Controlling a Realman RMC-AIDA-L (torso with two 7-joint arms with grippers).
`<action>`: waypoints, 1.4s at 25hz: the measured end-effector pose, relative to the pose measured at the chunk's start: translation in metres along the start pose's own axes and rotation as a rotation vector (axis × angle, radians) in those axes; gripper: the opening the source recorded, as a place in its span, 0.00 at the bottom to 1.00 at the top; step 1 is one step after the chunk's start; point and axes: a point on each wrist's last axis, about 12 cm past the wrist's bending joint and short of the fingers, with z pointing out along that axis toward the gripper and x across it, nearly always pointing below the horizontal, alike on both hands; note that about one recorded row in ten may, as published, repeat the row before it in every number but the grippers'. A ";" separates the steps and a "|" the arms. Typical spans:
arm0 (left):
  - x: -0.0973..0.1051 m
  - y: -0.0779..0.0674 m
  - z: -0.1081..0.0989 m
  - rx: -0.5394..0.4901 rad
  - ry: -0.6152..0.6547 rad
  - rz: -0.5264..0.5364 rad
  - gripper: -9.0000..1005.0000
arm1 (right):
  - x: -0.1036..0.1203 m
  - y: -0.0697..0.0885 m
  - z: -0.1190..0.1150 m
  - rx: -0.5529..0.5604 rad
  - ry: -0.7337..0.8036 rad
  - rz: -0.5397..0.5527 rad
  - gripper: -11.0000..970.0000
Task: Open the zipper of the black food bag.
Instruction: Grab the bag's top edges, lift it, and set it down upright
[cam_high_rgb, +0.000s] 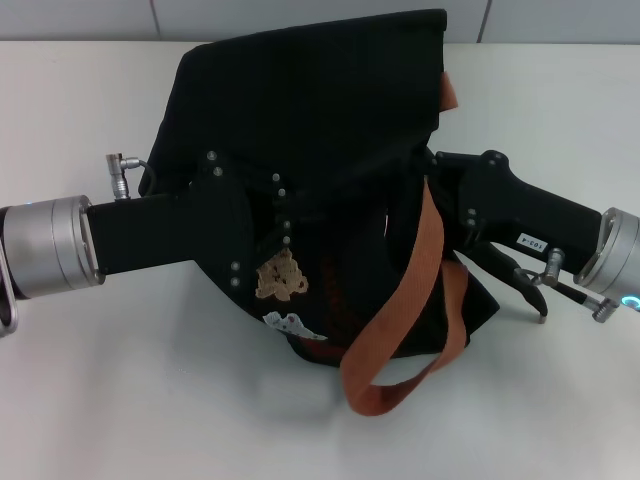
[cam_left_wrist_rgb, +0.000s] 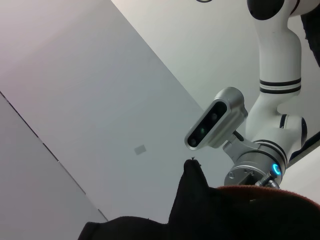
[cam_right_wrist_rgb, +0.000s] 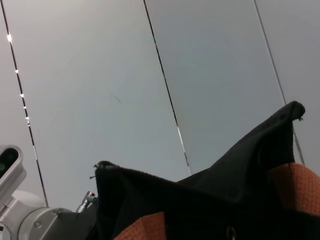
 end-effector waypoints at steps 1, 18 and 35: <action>0.000 0.000 0.000 0.000 0.000 0.000 0.09 | 0.000 0.000 0.000 0.000 0.000 0.000 0.14; 0.000 0.001 -0.002 -0.014 0.001 0.006 0.09 | 0.003 -0.001 -0.006 0.039 0.000 -0.005 0.01; -0.001 0.004 -0.025 -0.168 0.030 0.007 0.09 | 0.030 0.003 -0.042 0.181 0.069 0.028 0.01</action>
